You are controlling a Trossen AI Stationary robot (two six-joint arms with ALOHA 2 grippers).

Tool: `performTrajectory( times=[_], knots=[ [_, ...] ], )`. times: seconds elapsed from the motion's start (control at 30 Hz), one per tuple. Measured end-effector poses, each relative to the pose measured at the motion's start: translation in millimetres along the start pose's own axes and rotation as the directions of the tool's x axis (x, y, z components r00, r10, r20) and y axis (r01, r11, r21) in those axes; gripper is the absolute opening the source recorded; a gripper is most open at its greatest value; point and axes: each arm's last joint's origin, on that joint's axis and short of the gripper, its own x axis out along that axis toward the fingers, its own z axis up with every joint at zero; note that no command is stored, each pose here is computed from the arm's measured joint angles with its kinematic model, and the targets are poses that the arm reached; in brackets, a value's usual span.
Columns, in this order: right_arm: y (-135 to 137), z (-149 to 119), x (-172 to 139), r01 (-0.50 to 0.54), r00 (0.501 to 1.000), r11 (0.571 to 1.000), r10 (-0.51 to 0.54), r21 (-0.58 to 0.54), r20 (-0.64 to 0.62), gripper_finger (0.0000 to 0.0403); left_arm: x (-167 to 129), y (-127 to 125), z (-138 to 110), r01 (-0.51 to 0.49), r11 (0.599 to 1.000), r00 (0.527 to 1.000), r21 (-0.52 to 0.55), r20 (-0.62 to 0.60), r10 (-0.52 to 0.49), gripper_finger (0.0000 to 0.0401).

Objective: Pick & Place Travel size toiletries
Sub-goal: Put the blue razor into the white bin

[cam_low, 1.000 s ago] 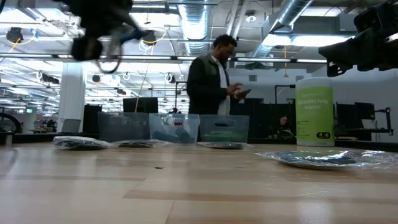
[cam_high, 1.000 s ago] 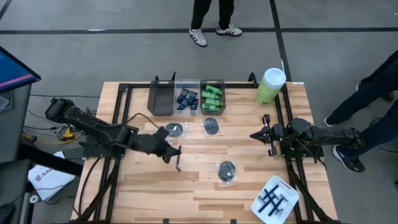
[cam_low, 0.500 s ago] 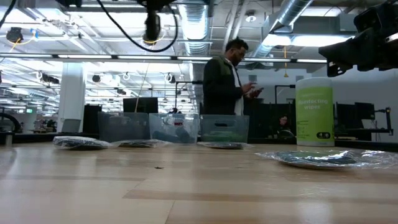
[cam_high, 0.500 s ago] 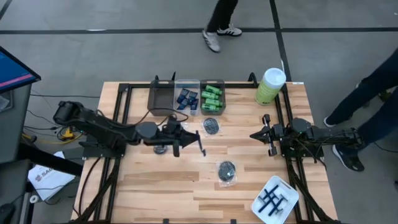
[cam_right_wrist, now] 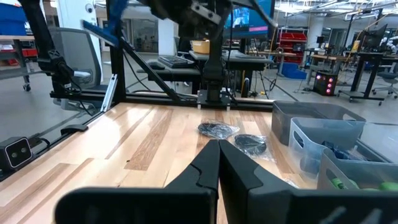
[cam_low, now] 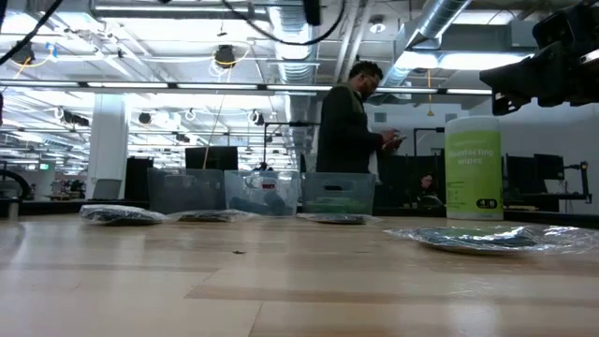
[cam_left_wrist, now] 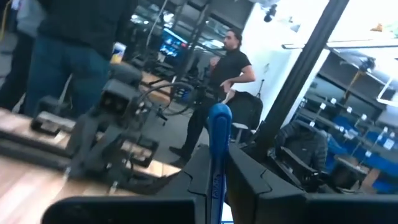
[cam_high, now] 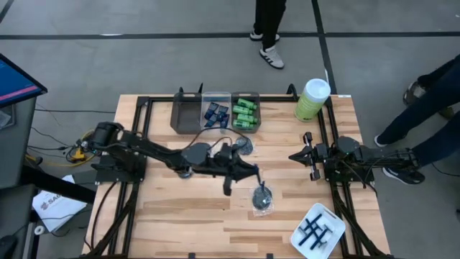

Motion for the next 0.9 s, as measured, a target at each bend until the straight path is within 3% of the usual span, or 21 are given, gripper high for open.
performTrajectory(
  times=[0.4,0.9],
  knots=[
    [0.0,-0.2,0.0,0.000,1.000,1.000,0.000,0.000,-0.002,0.0000,61.3,-6.1,-0.7,0.118,0.982,0.992,0.149,0.031,-0.123,0.0017],
    [0.0,-0.2,0.0,0.001,1.000,1.000,-0.001,0.000,-0.001,0.0000,104.4,-16.7,-24.0,0.226,0.937,0.968,0.265,0.049,-0.248,0.0017]
  ],
)
